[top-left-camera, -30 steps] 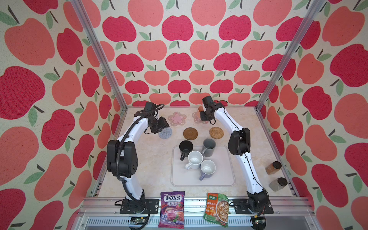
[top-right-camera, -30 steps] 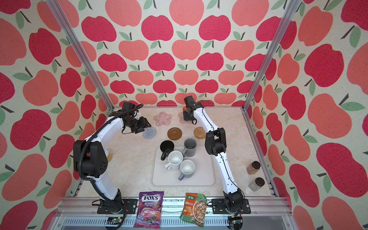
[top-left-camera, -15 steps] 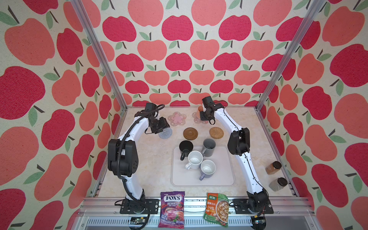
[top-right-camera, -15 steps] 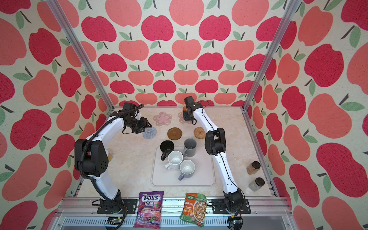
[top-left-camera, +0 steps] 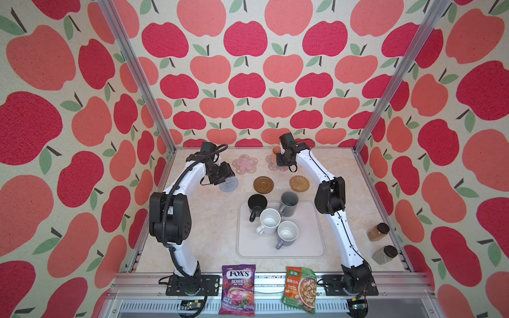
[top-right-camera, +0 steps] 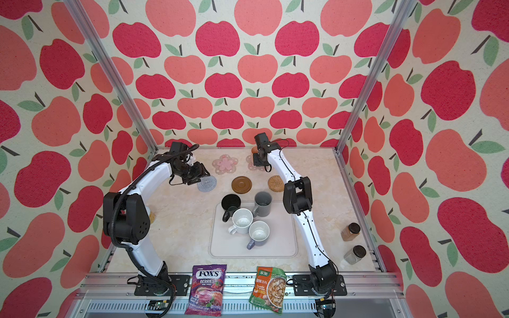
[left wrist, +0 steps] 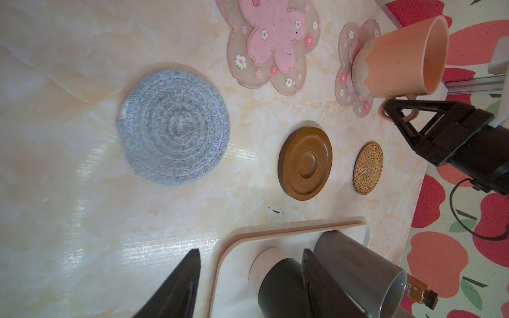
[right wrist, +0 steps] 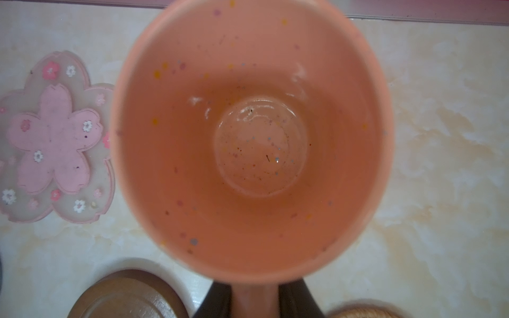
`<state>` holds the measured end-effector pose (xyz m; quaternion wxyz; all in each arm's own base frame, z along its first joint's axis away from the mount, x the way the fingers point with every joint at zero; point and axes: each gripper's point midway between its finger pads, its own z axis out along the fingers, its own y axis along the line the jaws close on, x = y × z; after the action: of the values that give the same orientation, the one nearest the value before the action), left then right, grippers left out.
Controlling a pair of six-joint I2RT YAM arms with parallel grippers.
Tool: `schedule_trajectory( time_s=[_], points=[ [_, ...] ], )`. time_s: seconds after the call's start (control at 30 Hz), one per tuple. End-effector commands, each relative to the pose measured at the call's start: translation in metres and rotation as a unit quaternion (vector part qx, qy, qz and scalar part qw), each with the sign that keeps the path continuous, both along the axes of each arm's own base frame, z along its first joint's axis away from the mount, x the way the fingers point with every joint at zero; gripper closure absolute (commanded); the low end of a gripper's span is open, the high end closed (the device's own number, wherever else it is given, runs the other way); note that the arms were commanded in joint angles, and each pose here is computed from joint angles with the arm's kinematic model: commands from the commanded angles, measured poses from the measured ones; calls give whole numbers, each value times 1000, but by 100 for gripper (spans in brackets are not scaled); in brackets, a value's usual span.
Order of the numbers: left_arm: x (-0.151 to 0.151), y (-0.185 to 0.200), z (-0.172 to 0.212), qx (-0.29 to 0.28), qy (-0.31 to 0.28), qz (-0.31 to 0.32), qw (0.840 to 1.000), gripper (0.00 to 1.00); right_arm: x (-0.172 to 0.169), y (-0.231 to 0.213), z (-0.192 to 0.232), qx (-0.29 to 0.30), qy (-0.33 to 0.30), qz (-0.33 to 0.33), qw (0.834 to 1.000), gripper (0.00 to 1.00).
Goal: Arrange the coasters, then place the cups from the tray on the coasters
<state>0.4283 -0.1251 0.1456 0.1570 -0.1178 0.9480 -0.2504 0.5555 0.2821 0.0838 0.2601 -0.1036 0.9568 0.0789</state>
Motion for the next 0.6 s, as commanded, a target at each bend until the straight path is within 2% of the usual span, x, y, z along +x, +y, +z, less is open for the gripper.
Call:
schedule_trajectory(
  time_s=[0.0,0.17,0.57],
  points=[
    [4,0,2,-8,1,1,1000,39,7,1,27,24,-23,-9,999,69],
    [2,-1,3,-8,1,1,1000,39,4,2,27,31,-18,-10,999,64],
    [4,-6,10,-17,-6,-1,1000,39,-12,-6,44,23,-17,-9,1000,63]
  ],
)
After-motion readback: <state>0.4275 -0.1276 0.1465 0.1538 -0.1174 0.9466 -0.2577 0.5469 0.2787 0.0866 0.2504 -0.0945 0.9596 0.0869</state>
